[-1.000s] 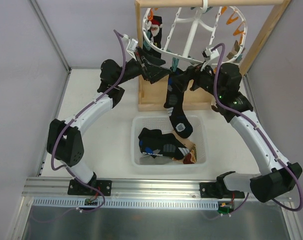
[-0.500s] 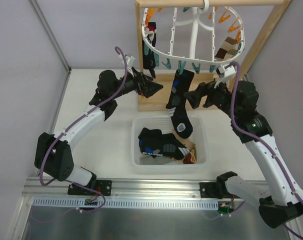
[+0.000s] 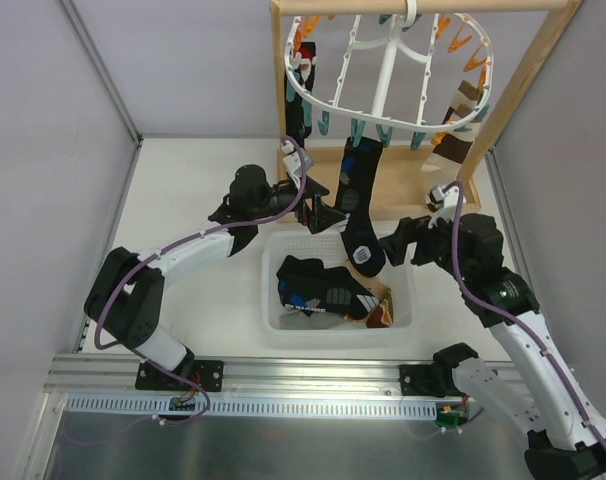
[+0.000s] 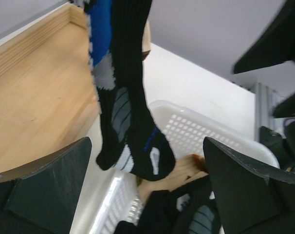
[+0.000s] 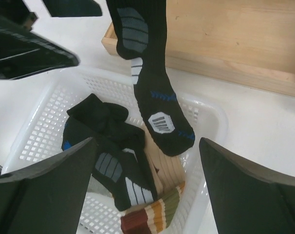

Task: Clip the socks to the hanger
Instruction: Clamp the sock onto the hanger, then open the clamp at the hanger.

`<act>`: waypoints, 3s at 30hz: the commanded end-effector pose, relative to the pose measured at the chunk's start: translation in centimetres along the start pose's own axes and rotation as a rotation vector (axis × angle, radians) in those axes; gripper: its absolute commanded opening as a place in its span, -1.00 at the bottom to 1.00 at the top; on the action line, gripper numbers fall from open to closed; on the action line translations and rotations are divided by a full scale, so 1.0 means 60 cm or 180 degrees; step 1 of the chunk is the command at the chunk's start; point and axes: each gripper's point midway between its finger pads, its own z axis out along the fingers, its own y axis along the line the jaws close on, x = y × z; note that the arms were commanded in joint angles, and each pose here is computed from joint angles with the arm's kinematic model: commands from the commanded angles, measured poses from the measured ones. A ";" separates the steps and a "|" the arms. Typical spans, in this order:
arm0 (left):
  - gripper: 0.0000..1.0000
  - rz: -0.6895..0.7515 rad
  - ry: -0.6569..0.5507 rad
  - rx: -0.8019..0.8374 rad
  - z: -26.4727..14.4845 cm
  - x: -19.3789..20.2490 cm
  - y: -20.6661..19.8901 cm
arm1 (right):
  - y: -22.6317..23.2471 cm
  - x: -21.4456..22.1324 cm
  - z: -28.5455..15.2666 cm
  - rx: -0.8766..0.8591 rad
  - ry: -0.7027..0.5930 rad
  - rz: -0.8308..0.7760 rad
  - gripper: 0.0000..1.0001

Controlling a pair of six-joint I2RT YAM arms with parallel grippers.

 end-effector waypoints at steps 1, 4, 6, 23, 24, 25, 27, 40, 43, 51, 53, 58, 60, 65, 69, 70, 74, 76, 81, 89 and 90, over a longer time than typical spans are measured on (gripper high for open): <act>0.99 0.0469 -0.0196 -0.0112 0.009 -0.011 0.032 | -0.001 -0.006 -0.029 0.0056 -0.0180 0.0094 0.81; 0.98 0.0521 -0.0251 -0.0197 0.016 -0.004 0.049 | -0.003 0.008 -0.042 0.0079 -0.0162 0.0127 0.81; 0.99 0.0492 -0.0221 -0.0188 0.025 0.011 0.059 | -0.005 0.012 -0.045 0.0092 -0.0165 0.0148 0.81; -0.03 -0.0107 -0.0380 -0.0257 0.073 0.076 0.113 | -0.007 0.023 -0.045 0.0117 -0.0077 0.0180 0.75; -0.13 -0.0109 -0.0431 -0.0250 0.077 0.063 0.114 | -0.008 0.025 -0.045 0.0128 -0.0074 0.0179 0.72; -0.31 -0.0162 -0.0439 -0.0239 0.081 0.062 0.115 | -0.012 0.026 -0.045 0.0167 -0.0078 0.0186 0.70; -0.84 -0.0183 -0.0505 -0.0280 0.083 0.048 0.121 | -0.013 0.027 -0.046 0.0185 -0.0088 0.0203 0.67; -1.00 0.0099 -0.0967 -0.1052 0.027 -0.072 0.205 | -0.019 0.032 -0.048 0.0237 -0.0122 0.0255 0.65; -1.00 0.0200 -0.0911 -0.1117 0.030 -0.071 0.218 | -0.018 0.034 -0.047 0.0226 -0.0104 0.0257 0.64; -0.21 0.0266 -0.0751 -0.0887 0.028 -0.055 0.193 | -0.007 0.055 -0.040 0.0090 0.0102 0.0249 0.65; -0.04 0.0323 -0.0782 -0.0948 0.013 -0.067 0.185 | 0.002 0.071 -0.036 -0.0019 0.0217 0.0239 0.65; 0.72 0.0172 -0.0705 -0.1147 -0.038 -0.071 0.158 | 0.023 0.100 -0.031 -0.0299 0.0312 0.0132 0.65; 0.82 0.0037 -0.0645 -0.1241 -0.060 -0.057 0.149 | 0.032 0.108 -0.026 -0.0395 0.0304 0.0108 0.65; 0.86 -0.0222 -0.0451 -0.1234 -0.116 -0.033 0.091 | 0.058 0.121 -0.016 -0.0639 0.0251 -0.0055 0.64; 0.85 -0.0393 -0.0392 -0.1185 -0.160 -0.012 0.043 | 0.067 0.137 -0.001 -0.0640 0.0339 -0.0281 0.63; 0.84 -0.0430 -0.0372 -0.1176 -0.166 -0.004 0.036 | 0.064 0.141 0.005 -0.0583 0.0371 -0.0314 0.62; 0.80 -0.0473 -0.0311 -0.0884 -0.180 0.022 -0.014 | 0.073 0.130 0.027 -0.0481 0.0281 -0.0391 0.54; 0.78 -0.0338 -0.0287 -0.0635 -0.177 0.018 -0.046 | 0.079 0.116 0.031 -0.0490 0.0155 -0.0348 0.52; 0.74 -0.0082 -0.0348 -0.0321 -0.143 -0.018 -0.084 | 0.070 0.088 0.036 -0.0289 -0.0012 -0.0175 0.44; 0.68 0.0087 -0.0698 -0.0065 -0.070 -0.155 -0.079 | 0.044 0.091 0.011 -0.0059 -0.0170 0.0032 0.41; 0.68 0.0014 -0.0673 -0.0088 -0.054 -0.152 -0.066 | 0.040 0.090 0.007 -0.0019 -0.0188 0.0038 0.41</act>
